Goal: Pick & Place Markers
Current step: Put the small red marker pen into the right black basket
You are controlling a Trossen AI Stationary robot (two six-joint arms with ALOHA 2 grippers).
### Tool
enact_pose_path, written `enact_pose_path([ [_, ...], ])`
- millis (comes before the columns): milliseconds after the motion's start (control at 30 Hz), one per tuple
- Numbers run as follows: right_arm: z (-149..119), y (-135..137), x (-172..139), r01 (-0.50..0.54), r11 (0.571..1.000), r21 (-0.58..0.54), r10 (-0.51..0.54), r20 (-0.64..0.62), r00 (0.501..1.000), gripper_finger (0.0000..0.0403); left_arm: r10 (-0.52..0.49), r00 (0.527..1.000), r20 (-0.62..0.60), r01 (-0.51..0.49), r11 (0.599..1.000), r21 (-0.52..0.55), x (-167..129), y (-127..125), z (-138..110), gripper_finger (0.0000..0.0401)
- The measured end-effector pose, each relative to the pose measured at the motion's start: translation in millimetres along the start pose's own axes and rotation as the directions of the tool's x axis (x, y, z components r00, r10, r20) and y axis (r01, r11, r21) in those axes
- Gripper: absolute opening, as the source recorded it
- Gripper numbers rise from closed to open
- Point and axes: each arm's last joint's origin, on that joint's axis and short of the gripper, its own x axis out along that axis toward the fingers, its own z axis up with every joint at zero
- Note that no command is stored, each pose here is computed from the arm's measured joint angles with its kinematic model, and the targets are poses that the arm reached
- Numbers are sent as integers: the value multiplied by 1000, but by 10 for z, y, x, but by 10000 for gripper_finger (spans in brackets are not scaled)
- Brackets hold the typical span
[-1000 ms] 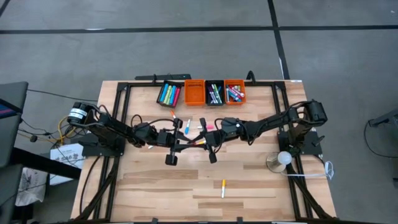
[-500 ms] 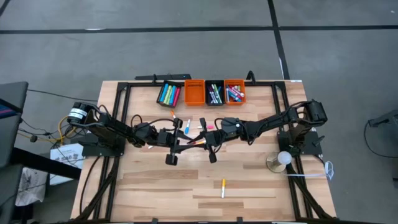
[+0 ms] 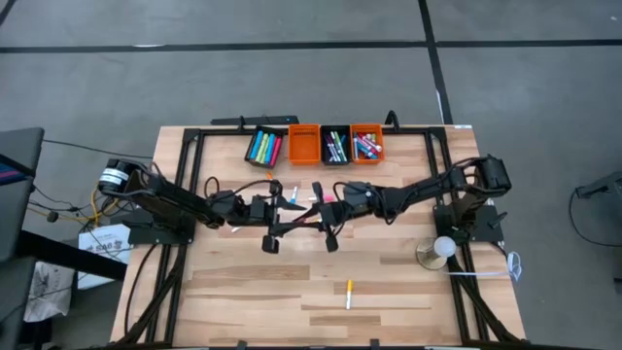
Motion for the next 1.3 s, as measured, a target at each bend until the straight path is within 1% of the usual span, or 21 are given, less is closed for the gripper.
enact_pose_path([
  [133, -52, -74, -16, 13, 1000, 17, -12, -33, 999, 26, 5, 997, -77, -5, 1000, 3, -47, 21, 76, 168],
  [267, -98, -161, -37, 35, 998, 47, -32, -59, 998, 26, 38, 987, -154, -37, 999, 6, -126, 39, 186, 168],
  [433, -157, -306, -75, 91, 988, 121, -81, -86, 993, 33, 79, 971, -228, -86, 996, -21, -227, 58, 287, 168],
  [567, -222, -405, -109, 136, 979, 152, -116, -131, 984, 27, 89, 957, -276, -103, 994, -39, -286, 73, 317, 168],
  [700, -282, -519, -152, 180, 965, 191, -149, -164, 975, 26, 135, 925, -354, -147, 989, -6, -332, 86, 273, 168],
  [800, -335, -651, -207, 253, 946, 204, -214, -198, 957, 32, 201, 891, -407, -204, 978, 38, -356, 101, 221, 168],
  [933, -350, -937, -400, 363, 904, 228, -296, -279, 913, 31, 262, 850, -457, -252, 964, 85, -380, 129, 165, 168],
  [1067, -327, -1269, -675, 463, 851, 249, -360, -365, 858, 26, 280, 828, -486, -277, 958, 79, -395, 174, 129, 168],
  [1200, -323, -1635, -971, 575, 765, 290, -414, -461, 785, 35, 301, 803, -514, -302, 950, 84, -420, 232, 78, 168],
  [1300, -413, -1858, -1156, 647, 694, 316, -420, -552, 720, 37, 325, 785, -527, -334, 939, 81, -455, 295, 24, 168],
])
